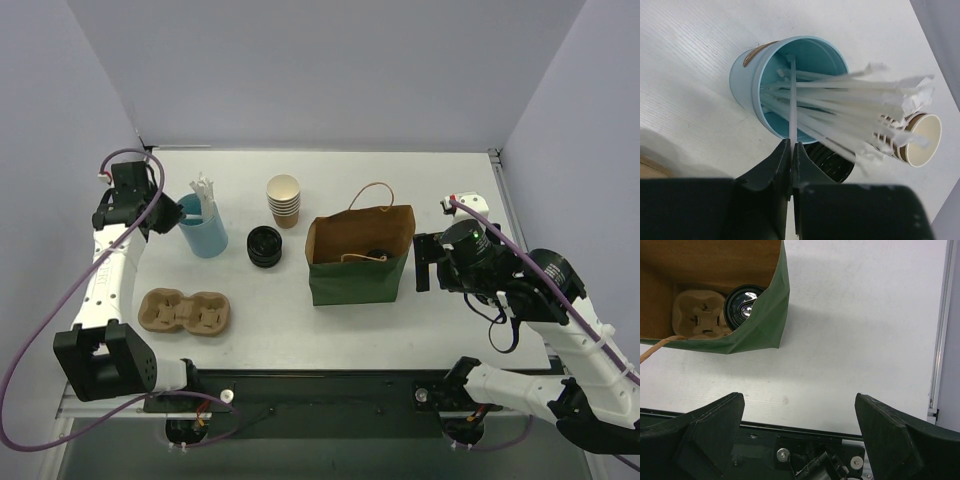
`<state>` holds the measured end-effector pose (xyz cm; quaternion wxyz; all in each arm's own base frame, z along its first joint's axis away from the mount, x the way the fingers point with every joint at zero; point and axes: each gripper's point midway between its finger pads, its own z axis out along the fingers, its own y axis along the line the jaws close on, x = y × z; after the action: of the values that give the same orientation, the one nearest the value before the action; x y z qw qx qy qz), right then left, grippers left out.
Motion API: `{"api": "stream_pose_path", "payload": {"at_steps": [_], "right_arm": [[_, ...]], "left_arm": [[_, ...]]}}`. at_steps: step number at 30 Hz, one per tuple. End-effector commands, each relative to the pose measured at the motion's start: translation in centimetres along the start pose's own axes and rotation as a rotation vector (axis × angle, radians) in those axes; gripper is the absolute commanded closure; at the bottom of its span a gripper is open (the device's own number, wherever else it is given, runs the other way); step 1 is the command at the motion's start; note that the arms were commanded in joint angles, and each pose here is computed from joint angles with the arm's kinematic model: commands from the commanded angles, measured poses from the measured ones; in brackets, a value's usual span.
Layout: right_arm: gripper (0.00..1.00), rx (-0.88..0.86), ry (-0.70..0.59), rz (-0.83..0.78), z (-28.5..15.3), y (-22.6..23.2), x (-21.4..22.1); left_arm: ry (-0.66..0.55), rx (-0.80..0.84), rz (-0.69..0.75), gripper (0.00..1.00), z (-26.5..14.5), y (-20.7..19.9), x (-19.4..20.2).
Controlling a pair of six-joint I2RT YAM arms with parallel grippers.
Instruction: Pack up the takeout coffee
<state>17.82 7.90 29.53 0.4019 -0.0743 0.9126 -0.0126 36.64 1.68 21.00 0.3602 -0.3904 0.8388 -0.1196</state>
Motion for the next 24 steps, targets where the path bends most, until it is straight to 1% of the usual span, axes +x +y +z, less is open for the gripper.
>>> {"api": "stream_pose_path", "payload": {"at_steps": [1,4,8,12,16,20,24], "right_arm": [[0.00,0.023,0.006,-0.023,0.0,-0.7,0.2],[0.00,0.026,0.003,-0.035,0.0,-0.7,-0.1],[0.00,0.015,-0.002,-0.047,-0.2,-0.6,-0.5],[0.00,0.017,-0.011,-0.047,-0.4,-0.6,-1.1],[0.00,0.008,-0.015,-0.036,-0.5,-0.3,-1.6],[0.00,0.010,-0.015,-0.039,-0.4,-0.1,-2.1],[0.00,0.012,-0.040,-0.027,-1.2,-0.3,-3.2]], "left_arm": [[-0.095,0.047,0.026,0.91,-3.4,-2.0,-2.9],[-0.100,0.041,0.042,0.94,-5.0,-2.2,-3.5],[-0.039,-0.008,0.049,0.94,-6.8,-1.1,-2.2],[-0.022,-0.042,0.070,0.94,-8.8,0.0,-1.5],[-0.066,-0.028,0.099,1.00,-11.2,-0.6,-2.8],[-0.170,0.076,0.117,1.00,-14.8,-3.6,-5.7],[-0.221,0.165,0.121,1.00,-17.2,-5.8,-7.0]]}}
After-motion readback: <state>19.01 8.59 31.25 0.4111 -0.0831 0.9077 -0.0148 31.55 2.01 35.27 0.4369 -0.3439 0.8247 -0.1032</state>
